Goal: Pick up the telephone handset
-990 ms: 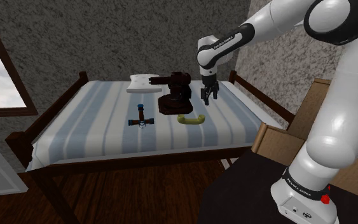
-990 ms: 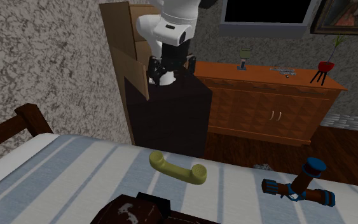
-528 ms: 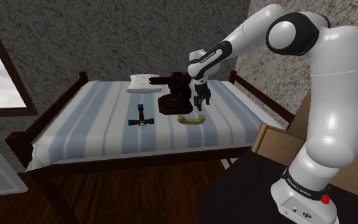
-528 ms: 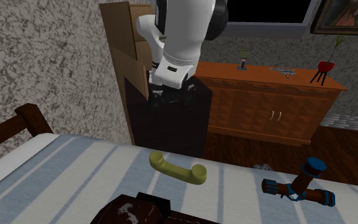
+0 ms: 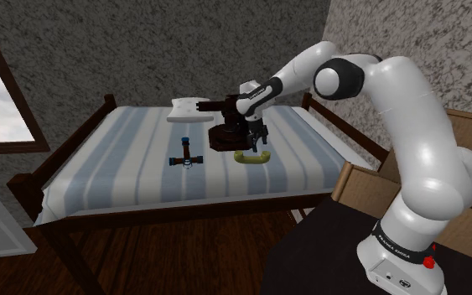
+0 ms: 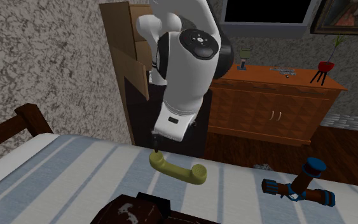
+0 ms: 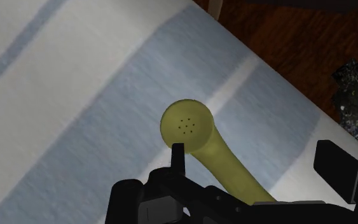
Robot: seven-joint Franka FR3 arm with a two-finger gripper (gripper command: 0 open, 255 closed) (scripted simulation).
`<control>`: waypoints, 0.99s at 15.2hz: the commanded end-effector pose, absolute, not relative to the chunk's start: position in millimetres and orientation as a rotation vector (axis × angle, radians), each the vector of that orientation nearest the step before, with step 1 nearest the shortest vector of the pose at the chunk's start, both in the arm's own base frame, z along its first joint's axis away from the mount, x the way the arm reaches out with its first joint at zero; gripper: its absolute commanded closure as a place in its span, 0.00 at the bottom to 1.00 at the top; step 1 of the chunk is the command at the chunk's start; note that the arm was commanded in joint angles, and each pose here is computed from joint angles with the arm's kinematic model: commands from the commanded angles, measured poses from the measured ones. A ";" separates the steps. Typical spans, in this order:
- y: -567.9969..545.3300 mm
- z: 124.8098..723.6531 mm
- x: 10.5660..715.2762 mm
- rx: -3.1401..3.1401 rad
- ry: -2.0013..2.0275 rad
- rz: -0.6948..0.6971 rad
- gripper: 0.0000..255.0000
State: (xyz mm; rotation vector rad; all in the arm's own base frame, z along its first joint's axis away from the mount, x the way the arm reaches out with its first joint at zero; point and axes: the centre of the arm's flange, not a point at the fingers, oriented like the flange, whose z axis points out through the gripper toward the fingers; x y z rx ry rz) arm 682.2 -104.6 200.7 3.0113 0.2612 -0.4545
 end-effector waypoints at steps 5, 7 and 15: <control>-107.8 151.5 712.9 3.003 0.276 -0.479 0.00; -107.8 141.0 712.9 3.003 0.276 -0.479 0.00; -107.3 122.0 714.2 3.003 0.276 -0.479 1.00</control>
